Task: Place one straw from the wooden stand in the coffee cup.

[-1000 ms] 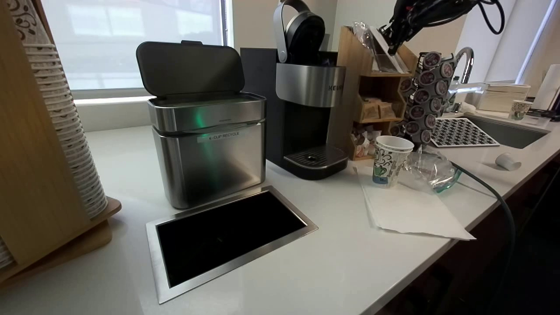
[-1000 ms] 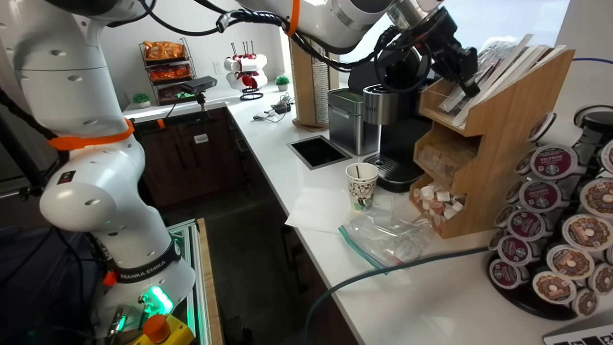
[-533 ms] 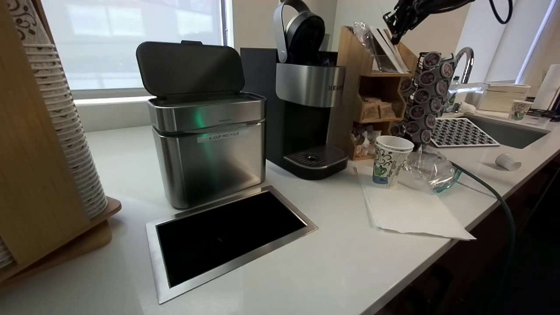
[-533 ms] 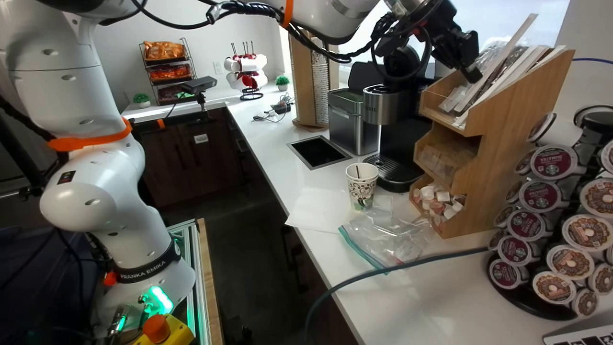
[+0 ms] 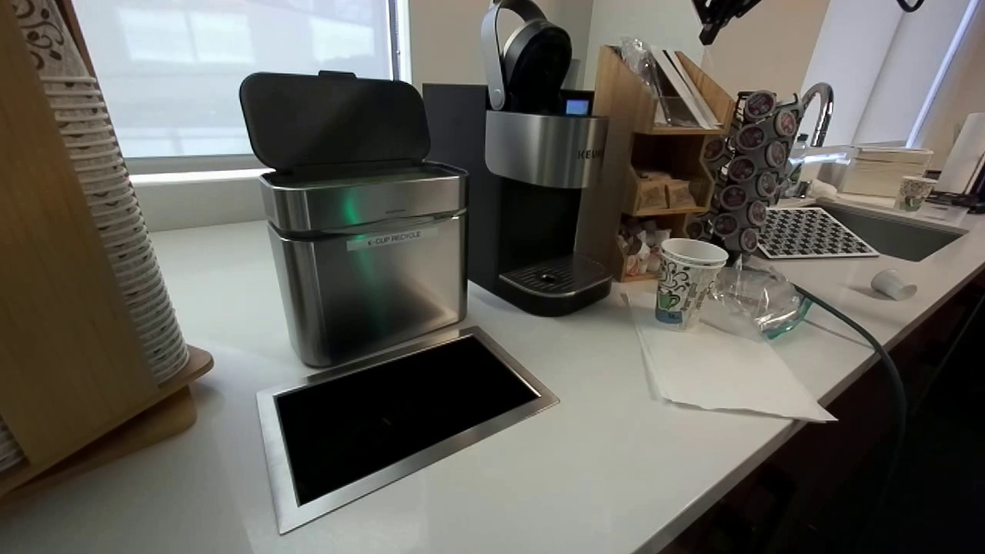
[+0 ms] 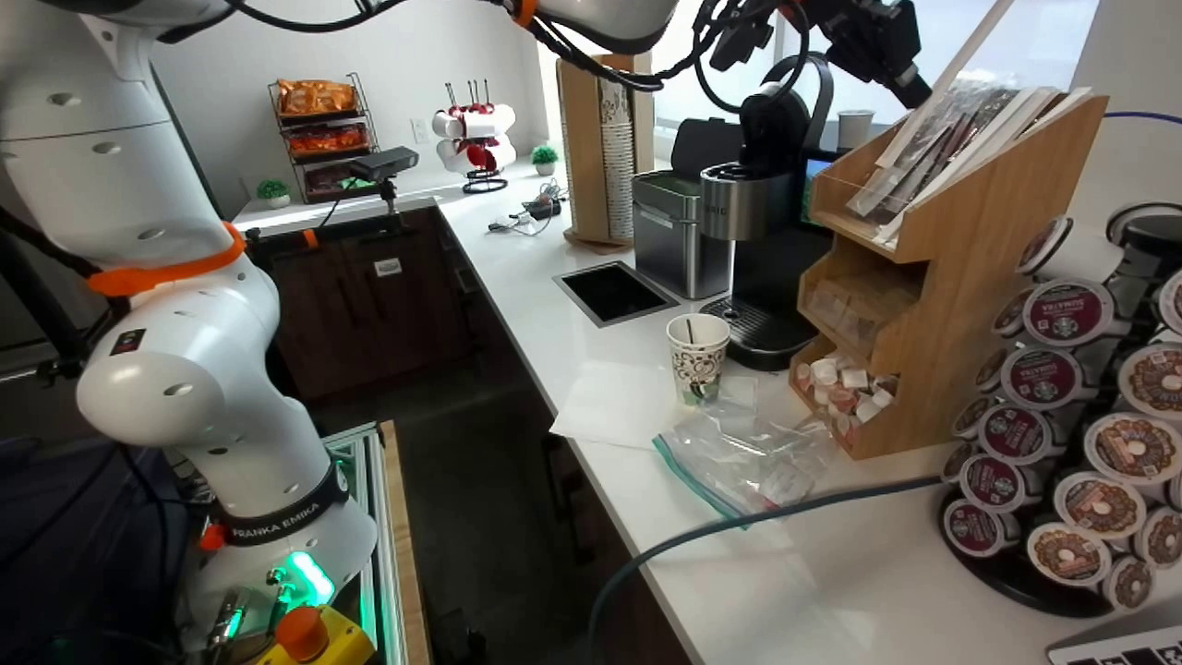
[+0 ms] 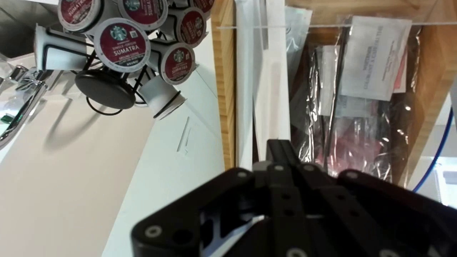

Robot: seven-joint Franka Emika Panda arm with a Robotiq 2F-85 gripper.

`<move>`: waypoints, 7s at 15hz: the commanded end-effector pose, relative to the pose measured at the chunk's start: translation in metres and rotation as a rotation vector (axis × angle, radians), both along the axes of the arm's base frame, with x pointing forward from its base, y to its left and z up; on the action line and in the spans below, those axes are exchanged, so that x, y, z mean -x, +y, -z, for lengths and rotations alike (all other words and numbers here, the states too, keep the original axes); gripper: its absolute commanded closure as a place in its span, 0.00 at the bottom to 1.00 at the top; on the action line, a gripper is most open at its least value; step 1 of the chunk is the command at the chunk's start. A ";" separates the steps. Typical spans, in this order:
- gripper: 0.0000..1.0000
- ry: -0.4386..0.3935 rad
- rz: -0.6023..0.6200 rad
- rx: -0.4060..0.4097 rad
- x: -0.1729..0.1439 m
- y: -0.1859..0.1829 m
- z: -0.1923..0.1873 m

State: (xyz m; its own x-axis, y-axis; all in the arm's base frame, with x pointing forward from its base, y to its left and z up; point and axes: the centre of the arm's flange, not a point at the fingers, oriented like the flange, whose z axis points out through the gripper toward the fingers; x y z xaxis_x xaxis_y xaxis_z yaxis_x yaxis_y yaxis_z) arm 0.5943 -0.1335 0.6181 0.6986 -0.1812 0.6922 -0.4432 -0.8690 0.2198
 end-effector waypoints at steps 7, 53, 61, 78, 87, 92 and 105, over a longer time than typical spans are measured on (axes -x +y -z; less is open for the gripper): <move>1.00 -0.021 0.051 -0.038 0.043 0.036 0.010; 1.00 0.229 0.310 -0.026 0.057 0.143 0.133; 1.00 0.449 0.334 0.002 0.052 0.147 0.155; 1.00 0.381 0.318 0.096 0.045 0.161 0.175; 1.00 0.214 0.311 0.069 0.035 0.186 0.213; 1.00 0.125 0.317 0.073 0.035 0.183 0.222; 1.00 0.084 0.269 0.118 0.062 0.185 0.231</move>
State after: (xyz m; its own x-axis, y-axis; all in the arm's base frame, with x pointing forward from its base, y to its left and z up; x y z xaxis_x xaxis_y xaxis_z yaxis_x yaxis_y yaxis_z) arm 0.5502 0.0499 0.3874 0.6965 -0.3179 0.6433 -0.6462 -0.6676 0.3697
